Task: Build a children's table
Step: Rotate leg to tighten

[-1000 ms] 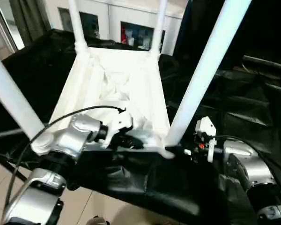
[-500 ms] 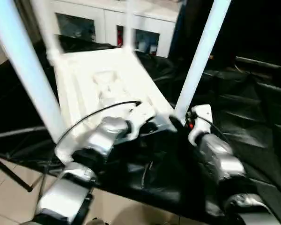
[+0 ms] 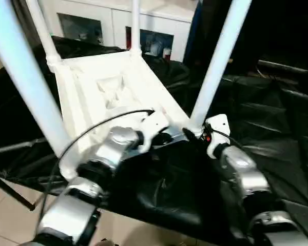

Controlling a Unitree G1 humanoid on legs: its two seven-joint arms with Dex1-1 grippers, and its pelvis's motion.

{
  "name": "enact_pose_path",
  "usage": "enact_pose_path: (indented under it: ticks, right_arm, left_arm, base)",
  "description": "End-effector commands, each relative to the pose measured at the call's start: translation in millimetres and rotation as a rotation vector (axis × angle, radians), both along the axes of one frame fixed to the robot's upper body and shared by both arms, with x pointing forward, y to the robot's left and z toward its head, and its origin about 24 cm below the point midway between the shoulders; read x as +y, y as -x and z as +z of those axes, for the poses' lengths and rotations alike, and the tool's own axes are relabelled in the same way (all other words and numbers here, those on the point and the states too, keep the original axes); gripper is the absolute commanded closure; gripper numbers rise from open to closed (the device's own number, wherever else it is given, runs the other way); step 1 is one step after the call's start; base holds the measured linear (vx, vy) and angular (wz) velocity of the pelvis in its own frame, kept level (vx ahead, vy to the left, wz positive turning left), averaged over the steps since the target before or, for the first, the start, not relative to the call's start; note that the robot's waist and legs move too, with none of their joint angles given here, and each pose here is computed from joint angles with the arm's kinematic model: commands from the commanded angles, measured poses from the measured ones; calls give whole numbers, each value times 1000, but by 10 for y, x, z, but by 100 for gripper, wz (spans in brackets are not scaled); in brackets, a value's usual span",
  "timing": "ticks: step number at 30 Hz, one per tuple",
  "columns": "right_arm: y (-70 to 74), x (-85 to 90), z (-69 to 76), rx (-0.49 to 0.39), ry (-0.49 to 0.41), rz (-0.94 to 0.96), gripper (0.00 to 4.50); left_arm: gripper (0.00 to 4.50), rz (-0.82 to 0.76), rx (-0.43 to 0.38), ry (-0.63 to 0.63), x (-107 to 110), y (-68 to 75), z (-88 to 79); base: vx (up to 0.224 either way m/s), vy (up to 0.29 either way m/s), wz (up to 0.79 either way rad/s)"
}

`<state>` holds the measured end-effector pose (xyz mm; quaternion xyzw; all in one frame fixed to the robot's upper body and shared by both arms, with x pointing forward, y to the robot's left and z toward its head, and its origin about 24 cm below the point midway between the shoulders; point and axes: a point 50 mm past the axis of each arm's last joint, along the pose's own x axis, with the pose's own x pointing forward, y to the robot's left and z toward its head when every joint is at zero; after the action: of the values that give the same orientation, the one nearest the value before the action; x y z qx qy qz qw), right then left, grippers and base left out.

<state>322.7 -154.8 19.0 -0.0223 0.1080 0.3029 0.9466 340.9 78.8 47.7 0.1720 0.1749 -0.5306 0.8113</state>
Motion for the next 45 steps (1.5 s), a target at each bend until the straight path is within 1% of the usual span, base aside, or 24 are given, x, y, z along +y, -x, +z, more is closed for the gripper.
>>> enact_pose_path:
  ticks: [1, 2, 3, 5, 9, 10, 12, 16, 19, 25, 31, 33, 35, 36, 37, 38, 41, 42, 44, 45]
  right_arm:
    - [63, 91, 57, 1, -32, 181, 99]
    - [110, 39, 110, -5, -44, 268, 99]
    - [133, 11, 135, -5, -50, 306, 99]
    - [154, -15, 157, -5, -55, 338, 99]
    - [243, -142, 218, 12, -53, 472, 99]
    - [244, -144, 219, 12, -53, 474, 99]
    - [292, -154, 221, 36, -51, 528, 99]
    - [340, -137, 201, 60, -41, 579, 99]
    - [361, -126, 186, 72, -36, 602, 132]
    - [370, -133, 204, 81, -44, 620, 180]
    - [390, -154, 168, 103, -48, 614, 230]
    - [400, -150, 152, 110, -60, 603, 240]
    - [419, -123, 103, 128, -74, 566, 246]
    - [418, -101, 58, 138, -68, 514, 246]
    - [415, -97, 46, 140, -67, 498, 247]
    - [390, -81, 2, 142, -57, 425, 248]
    - [338, -37, -85, 146, -45, 287, 252]
    - [282, 7, -150, 156, -52, 155, 252]
    - [209, 54, -203, 178, -70, -13, 253]
    - [200, 60, -208, 181, -72, -33, 253]
  left_arm:
    - [450, -127, 24, 41, -69, 87, 15]
    - [450, -176, 40, 47, -13, 117, 27]
    - [450, -206, 51, 51, 16, 138, 34]
    - [450, -234, 63, 56, 43, 160, 41]
    - [450, -302, 96, 43, 161, 218, 36]
    - [450, -303, 97, 43, 162, 220, 36]
    - [450, -327, 119, 49, 195, 256, 33]
    - [450, -330, 122, 51, 204, 266, 30]
    - [450, -333, 127, 53, 215, 277, 28]
    - [450, -337, 131, 53, 237, 290, 31]
    - [450, -316, 124, 50, 249, 280, 21]
    - [450, -297, 116, 50, 244, 267, 15]
    - [450, -248, 93, 50, 218, 226, 13]
    - [450, -201, 74, 49, 190, 184, 14]
    - [450, -188, 69, 48, 183, 173, 15]
    - [450, -146, 51, 43, 153, 134, 16]
    - [450, -83, 23, 35, 95, 76, 19]
    - [450, -38, 8, 38, 16, 40, 21]
    - [450, 3, -6, 42, -100, 13, 24]
    - [450, 8, -8, 43, -114, 10, 25]
  base:
    - [0, 0, 0]
    - [0, 0, 0]
    - [0, 0, 0]
    - [0, 0, 0]
    - [0, 0, 0]
    - [0, 0, 0]
    - [0, 0, 0]
    - [0, 0, 0]
    - [0, 0, 0]
    - [0, 0, 0]
    - [0, 0, 0]
    - [0, 0, 0]
    - [0, 0, 0]
    - [0, 0, 0]
    - [0, 0, 0]
    - [0, 0, 0]
    - [0, 0, 0]
    - [0, 0, 0]
    - [0, 0, 0]
    - [0, 0, 0]
